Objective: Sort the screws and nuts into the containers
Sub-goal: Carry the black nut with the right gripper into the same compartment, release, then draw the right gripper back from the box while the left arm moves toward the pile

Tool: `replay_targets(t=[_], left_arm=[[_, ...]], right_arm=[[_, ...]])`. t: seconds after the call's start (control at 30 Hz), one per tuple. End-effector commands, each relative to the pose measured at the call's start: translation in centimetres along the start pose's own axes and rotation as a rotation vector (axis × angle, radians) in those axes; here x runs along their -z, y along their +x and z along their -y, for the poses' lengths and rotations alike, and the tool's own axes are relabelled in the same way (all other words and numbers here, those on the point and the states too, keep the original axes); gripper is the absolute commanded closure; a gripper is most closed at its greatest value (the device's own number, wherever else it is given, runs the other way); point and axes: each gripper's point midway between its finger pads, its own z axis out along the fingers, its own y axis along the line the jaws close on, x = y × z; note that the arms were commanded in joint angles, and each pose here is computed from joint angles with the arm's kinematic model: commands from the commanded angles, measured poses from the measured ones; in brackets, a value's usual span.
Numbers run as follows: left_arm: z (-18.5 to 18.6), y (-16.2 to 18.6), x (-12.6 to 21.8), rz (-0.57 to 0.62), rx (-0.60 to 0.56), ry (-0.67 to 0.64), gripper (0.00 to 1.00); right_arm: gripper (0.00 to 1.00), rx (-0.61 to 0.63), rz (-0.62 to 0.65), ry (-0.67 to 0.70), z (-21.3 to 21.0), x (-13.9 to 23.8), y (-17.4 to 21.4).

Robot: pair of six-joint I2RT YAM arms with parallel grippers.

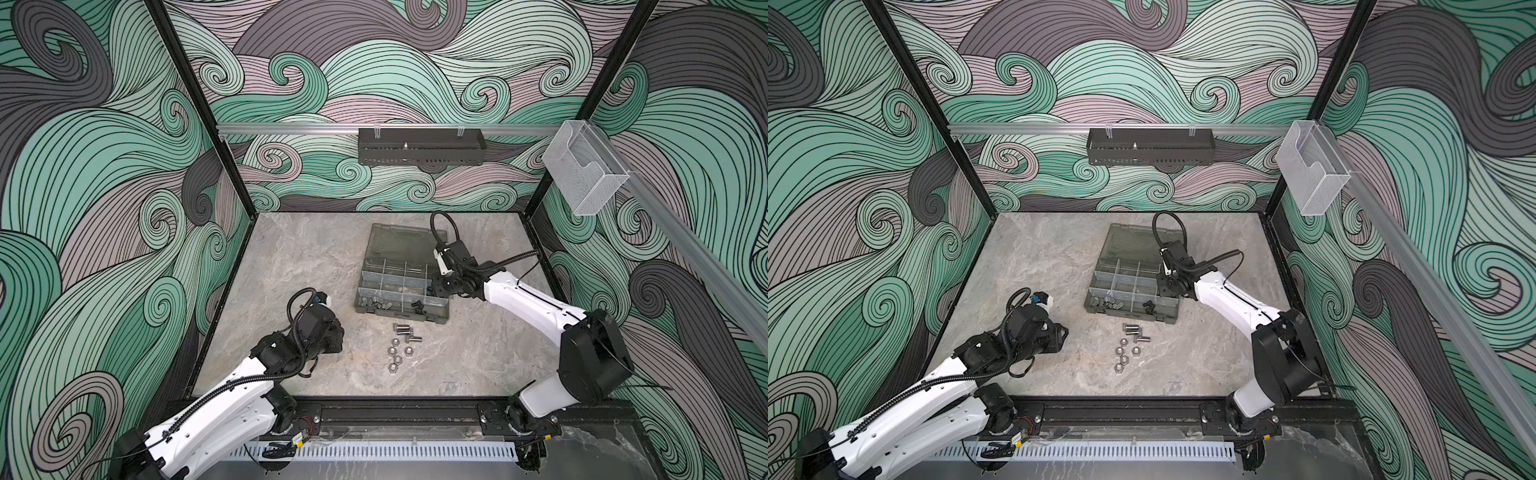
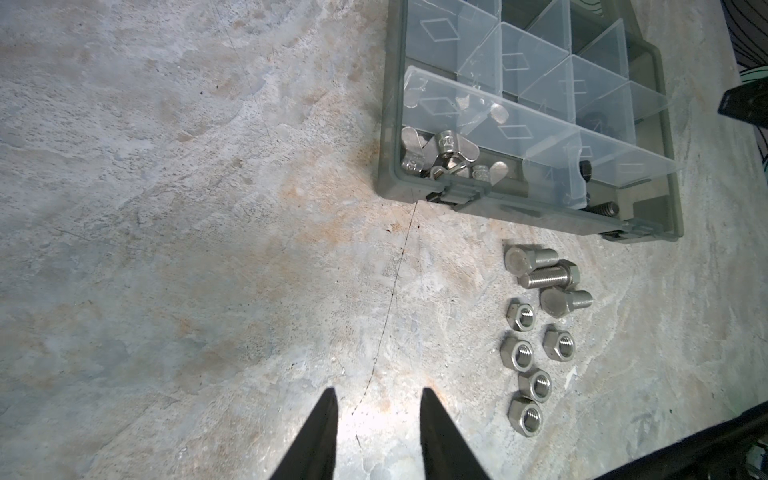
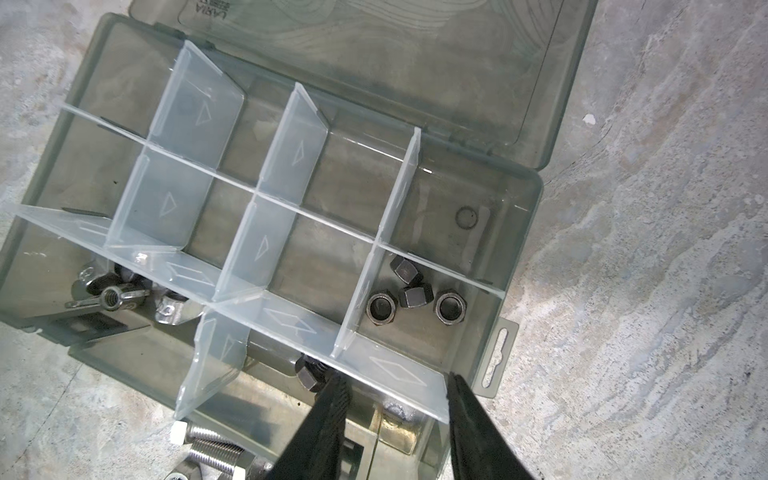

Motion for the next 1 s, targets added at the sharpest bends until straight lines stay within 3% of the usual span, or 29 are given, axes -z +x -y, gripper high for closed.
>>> replay_targets(t=[0.0, 0.43, 0.63, 0.97], left_arm=[[-0.2, -0.9, 0.7, 0.030, 0.021, -0.010, 0.63], [-0.2, -0.8, 0.7, 0.033, 0.017, -0.006, 0.63], [1.5, -1.3, 0.6, 0.036, -0.025, 0.070, 0.63], [4.5, -0.8, -0.9, -0.150, -0.185, 0.096, 0.63]], right_arm=[[0.58, 0.001, -0.023, -0.010, 0.1, 0.3, 0.9], [0.58, -0.038, 0.001, -0.043, 0.0, 2.1, 2.0], [0.58, -0.047, 0.010, -0.023, 0.9, 4.0, 3.5], [0.56, -0.164, 0.040, 0.019, 3.6, 5.8, 7.4]])
